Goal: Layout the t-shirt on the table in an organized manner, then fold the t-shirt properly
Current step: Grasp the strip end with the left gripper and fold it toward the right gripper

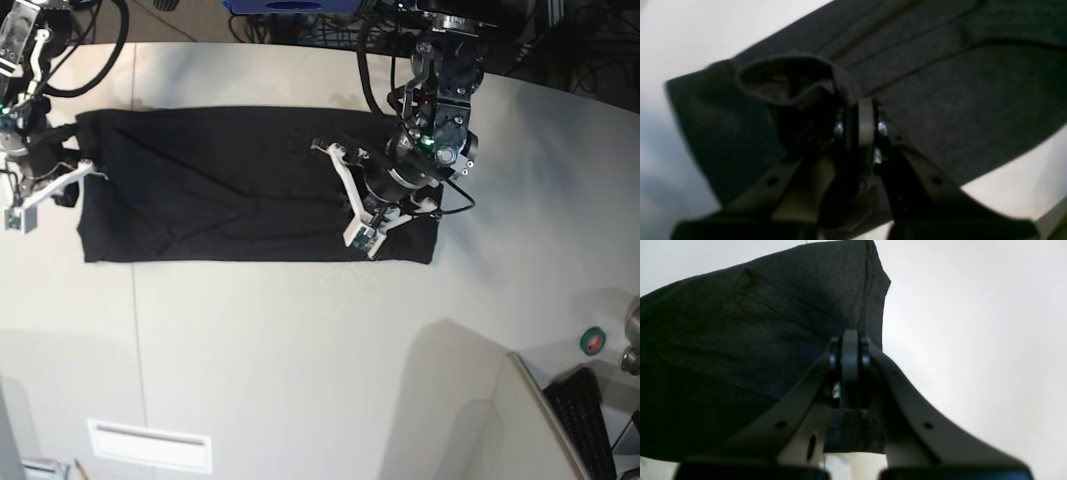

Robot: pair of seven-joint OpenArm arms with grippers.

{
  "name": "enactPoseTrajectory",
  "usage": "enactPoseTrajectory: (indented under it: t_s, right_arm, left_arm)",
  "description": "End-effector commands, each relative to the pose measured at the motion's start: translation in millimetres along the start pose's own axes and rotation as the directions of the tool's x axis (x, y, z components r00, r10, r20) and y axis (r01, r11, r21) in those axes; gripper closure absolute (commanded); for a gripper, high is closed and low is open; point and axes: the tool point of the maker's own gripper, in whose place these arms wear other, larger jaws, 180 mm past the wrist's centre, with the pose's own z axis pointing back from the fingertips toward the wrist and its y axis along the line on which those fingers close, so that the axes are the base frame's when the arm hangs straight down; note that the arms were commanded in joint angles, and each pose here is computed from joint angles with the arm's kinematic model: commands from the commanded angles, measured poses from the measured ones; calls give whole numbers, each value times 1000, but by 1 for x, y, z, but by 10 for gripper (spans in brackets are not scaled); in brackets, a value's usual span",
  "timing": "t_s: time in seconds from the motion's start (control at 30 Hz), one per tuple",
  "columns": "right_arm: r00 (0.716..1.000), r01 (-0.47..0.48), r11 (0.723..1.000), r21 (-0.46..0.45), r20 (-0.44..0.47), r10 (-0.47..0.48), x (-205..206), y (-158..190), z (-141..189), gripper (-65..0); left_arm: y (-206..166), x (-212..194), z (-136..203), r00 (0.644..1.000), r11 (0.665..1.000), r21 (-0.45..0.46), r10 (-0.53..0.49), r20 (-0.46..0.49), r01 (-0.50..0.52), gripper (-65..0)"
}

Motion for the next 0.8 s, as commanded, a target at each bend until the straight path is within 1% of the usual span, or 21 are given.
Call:
enactPoseTrajectory:
  t_s: [0.0, 0.1, 0.33, 0.77]
  right_arm:
    - [999, -9, 1000, 2, 53, 9, 16, -1, 3, 0]
    - [998, -9, 1000, 2, 54, 9, 17, -1, 3, 0]
    - [998, -9, 1000, 3, 56, 8, 18, -1, 3, 0]
    - [998, -9, 1000, 3, 59, 8, 19, -1, 2, 0]
  left_arm:
    - [-7, 16, 2, 999, 1000, -16, -18, 48, 19, 0]
    - [-24, 20, -1, 997, 997, -52, -52, 52, 55, 0]
    - [-34, 16, -10, 999, 996, -80, -41, 31, 43, 0]
    - [-34, 16, -11, 999, 996, -82, -39, 29, 41, 0]
